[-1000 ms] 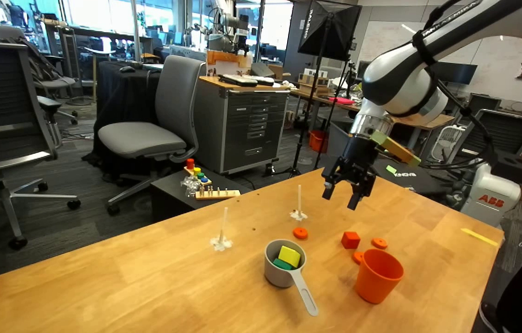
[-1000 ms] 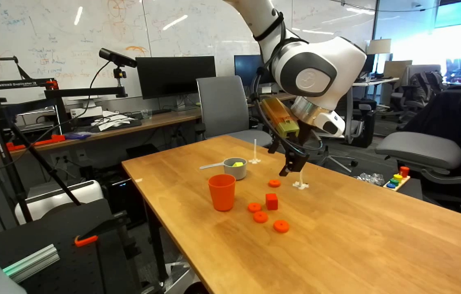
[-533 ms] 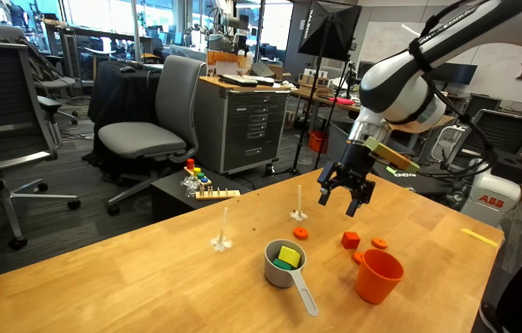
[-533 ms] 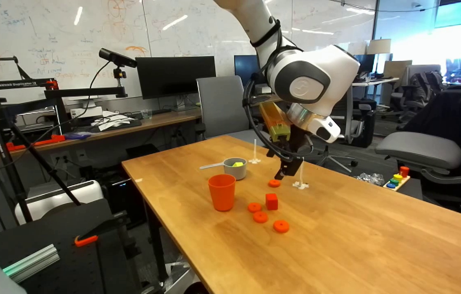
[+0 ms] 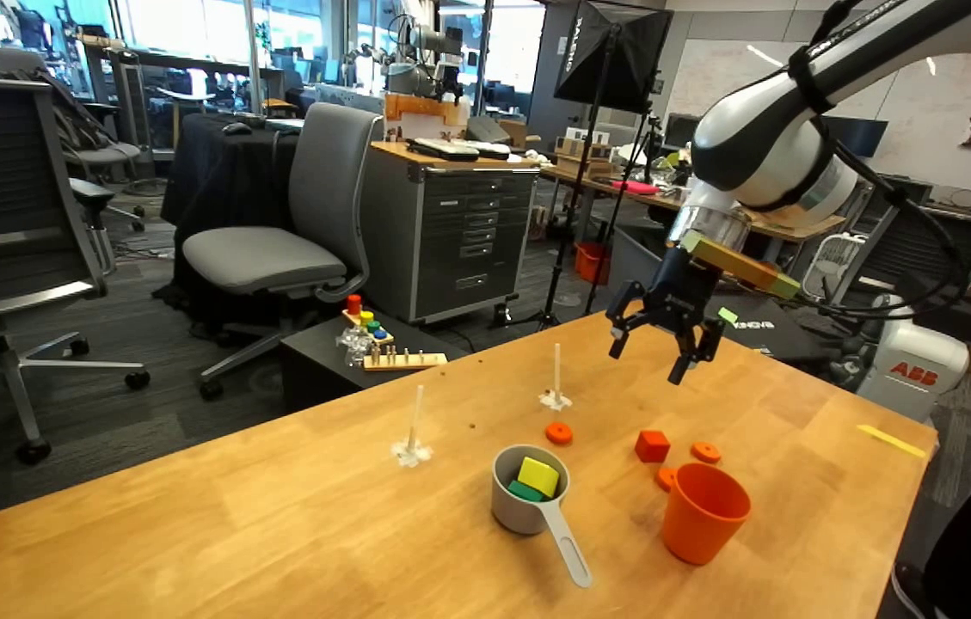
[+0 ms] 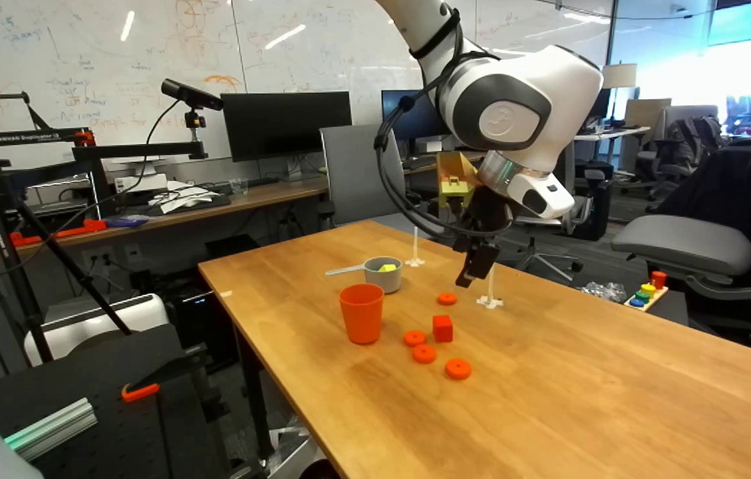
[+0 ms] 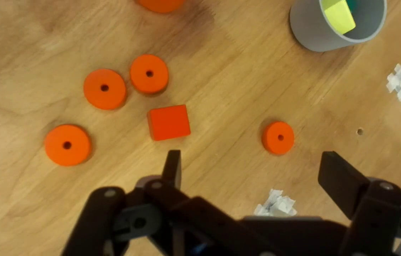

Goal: Put the square toys into the grey object.

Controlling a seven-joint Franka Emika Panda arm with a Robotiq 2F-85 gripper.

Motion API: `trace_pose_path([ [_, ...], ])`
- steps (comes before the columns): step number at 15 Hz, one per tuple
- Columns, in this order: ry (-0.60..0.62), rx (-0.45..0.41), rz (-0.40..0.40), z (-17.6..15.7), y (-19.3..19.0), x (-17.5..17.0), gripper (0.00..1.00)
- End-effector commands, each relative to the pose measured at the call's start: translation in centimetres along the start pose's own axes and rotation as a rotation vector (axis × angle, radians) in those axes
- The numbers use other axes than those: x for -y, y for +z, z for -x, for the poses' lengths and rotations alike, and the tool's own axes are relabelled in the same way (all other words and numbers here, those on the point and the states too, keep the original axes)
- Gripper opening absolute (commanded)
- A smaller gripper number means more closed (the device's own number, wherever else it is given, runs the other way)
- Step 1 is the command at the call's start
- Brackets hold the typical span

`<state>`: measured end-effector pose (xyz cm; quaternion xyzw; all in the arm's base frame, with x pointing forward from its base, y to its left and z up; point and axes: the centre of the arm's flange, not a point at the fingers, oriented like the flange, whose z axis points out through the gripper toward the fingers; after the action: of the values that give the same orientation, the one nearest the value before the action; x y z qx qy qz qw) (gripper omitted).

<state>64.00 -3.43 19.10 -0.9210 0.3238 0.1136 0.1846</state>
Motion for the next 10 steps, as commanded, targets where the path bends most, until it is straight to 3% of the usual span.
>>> trace_pose_path([
  [1, 0.120, 0.004, 0.038, 0.9, 1.0, -2.8, 1.00],
  [5, 0.191, 0.063, 0.074, 0.8, 4.4, -5.4, 1.00],
  [10, 0.146, 0.091, 0.146, 1.2, 7.0, -6.0, 1.00],
])
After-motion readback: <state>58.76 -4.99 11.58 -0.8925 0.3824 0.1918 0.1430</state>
